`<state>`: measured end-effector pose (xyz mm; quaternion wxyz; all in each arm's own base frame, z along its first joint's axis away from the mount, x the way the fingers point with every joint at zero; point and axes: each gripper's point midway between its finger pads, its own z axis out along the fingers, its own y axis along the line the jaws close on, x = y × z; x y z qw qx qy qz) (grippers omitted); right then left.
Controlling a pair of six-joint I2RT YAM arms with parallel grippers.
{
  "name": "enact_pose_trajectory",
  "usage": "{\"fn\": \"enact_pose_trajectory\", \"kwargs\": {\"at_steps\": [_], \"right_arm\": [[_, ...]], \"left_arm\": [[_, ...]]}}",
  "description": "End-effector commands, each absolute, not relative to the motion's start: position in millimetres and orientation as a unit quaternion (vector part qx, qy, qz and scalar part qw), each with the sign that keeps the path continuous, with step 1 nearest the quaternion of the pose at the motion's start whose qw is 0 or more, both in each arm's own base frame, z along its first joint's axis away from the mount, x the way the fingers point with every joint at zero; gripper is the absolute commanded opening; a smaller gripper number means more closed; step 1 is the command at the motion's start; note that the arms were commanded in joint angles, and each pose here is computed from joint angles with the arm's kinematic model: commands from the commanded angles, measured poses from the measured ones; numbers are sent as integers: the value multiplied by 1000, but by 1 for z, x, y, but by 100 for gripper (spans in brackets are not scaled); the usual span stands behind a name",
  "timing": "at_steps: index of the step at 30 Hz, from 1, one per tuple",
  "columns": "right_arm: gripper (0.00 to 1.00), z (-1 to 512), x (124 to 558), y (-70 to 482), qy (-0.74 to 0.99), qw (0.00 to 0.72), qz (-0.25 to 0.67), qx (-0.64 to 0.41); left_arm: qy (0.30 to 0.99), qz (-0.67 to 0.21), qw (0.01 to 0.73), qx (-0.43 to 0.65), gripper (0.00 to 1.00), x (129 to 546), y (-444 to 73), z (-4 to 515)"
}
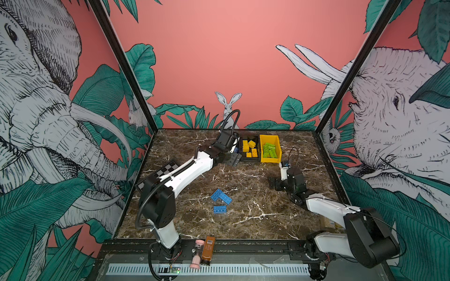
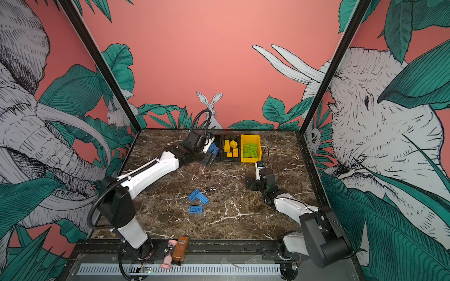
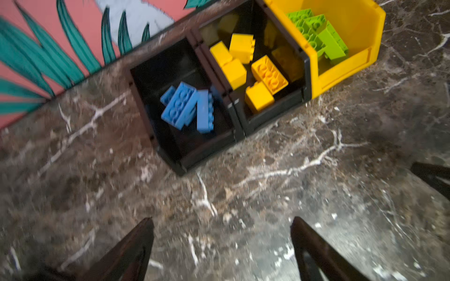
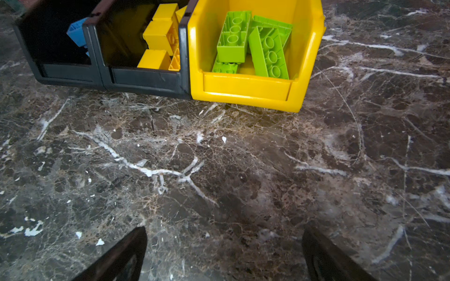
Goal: Sort the legos into containers by color
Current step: 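Move the left gripper back over the blue bricks in the pile, then lower the left gripper and grasp a blue brick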
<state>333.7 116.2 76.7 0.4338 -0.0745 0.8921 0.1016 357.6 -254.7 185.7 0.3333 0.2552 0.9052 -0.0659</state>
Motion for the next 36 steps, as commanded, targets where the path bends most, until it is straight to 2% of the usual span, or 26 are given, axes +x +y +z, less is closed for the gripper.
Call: {"fn": "enact_pose_trajectory", "kwargs": {"at_steps": [1, 5, 7, 12, 17, 21, 30, 36], "right_arm": [[98, 86, 342, 115, 888, 445, 97, -64], [98, 83, 343, 112, 890, 444, 91, -59], [98, 83, 344, 111, 890, 444, 87, -58], [98, 81, 344, 110, 891, 442, 82, -56], [98, 80, 344, 111, 892, 441, 84, -57], [98, 77, 345, 112, 895, 434, 86, -60], [98, 76, 345, 114, 896, 431, 91, -60], [98, 76, 345, 115, 896, 430, 93, -63]], "left_arm": [[950, -92, 237, 181, 89, 295, -226, 142], [971, -80, 184, 134, 87, 239, -201, 117], [973, -57, 180, 135, 87, 220, -194, 111], [980, -40, 157, 119, 90, 195, -195, 89], [982, -60, 152, 94, 93, 186, -200, 70], [983, -75, 147, 85, 99, 183, -206, 61], [982, -71, 130, 115, 96, 175, -221, 39], [986, -30, 111, 118, 93, 169, -209, 31]]}}
